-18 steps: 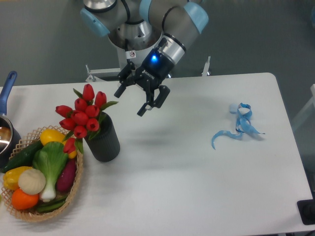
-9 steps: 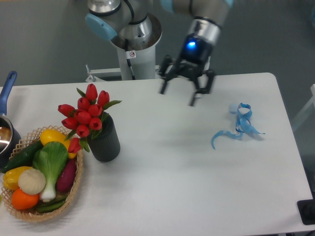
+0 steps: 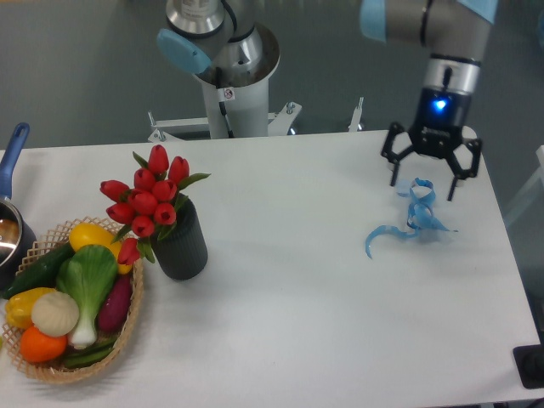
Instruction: Insert the flowers into the vase
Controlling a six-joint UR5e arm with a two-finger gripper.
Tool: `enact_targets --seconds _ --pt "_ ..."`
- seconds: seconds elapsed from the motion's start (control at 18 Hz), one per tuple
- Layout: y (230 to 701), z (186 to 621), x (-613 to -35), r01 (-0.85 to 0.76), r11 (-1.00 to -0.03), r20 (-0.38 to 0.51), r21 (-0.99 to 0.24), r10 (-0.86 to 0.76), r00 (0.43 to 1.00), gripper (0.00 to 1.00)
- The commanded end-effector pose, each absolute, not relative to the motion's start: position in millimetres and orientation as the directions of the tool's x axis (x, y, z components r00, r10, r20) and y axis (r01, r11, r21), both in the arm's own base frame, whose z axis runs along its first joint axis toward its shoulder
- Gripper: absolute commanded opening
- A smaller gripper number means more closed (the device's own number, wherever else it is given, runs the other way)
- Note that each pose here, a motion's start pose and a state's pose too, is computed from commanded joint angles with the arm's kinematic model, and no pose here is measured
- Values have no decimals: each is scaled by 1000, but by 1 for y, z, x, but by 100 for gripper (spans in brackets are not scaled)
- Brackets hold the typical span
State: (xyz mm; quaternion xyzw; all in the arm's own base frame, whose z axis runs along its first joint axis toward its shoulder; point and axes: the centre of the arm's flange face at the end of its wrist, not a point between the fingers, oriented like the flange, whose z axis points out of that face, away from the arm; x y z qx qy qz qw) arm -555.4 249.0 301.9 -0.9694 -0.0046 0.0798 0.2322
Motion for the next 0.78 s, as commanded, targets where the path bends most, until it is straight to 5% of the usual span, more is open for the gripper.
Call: enact_targets --seconds 0.22,0.78 --pt "274 292 -566 17 -993 -223 -115 42 974 100" --pt "288 269 -571 -39 -999 -197 -34 -32 980 100"
